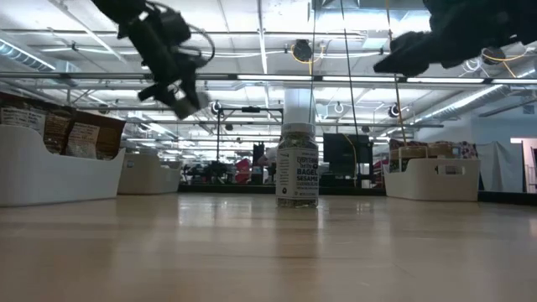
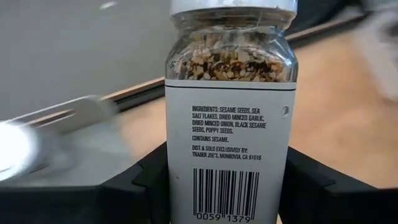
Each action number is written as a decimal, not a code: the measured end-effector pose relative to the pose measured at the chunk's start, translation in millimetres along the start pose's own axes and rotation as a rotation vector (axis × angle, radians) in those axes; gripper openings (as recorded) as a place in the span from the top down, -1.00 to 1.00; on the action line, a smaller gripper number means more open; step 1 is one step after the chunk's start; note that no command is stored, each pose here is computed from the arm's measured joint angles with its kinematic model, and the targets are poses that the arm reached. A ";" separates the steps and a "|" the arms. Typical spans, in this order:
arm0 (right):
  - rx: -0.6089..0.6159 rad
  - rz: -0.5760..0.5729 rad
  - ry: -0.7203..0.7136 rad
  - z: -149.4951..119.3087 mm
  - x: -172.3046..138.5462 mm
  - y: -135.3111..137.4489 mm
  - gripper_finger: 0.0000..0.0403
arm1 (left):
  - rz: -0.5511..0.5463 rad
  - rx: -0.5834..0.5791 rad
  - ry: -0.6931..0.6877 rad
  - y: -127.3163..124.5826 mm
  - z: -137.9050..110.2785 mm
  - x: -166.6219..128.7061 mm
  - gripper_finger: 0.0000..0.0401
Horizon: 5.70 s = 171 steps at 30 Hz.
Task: Sort spices by type
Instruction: Put the white seasoning bottle into the gray bin
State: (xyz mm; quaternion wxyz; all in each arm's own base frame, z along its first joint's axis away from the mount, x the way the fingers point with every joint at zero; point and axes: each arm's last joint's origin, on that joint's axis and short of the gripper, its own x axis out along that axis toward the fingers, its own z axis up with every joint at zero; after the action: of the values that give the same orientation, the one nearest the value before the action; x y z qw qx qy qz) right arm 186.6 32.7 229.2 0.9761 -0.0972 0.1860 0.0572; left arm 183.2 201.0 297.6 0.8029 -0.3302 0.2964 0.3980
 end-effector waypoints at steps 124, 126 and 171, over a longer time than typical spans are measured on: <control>0.104 -0.212 -0.488 55.6 88.5 -36.4 0.17 | -0.837 0.661 -0.491 -201.4 -152.6 5.1 -0.51; 0.086 -0.213 -0.460 55.9 85.2 -36.7 0.17 | -0.815 0.685 -0.461 -199.8 -143.5 -9.1 -0.53; 0.050 -0.102 -0.333 42.9 87.1 -48.7 0.16 | -0.712 0.995 -0.594 -228.6 -130.6 -10.3 -0.55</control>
State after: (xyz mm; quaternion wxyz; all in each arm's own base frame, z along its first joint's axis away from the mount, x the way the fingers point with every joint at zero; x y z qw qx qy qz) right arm 289.3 0.9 243.9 0.9971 -0.0712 0.0180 0.0183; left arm 341.1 -10.0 293.4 0.9887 0.1243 0.0841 -0.0005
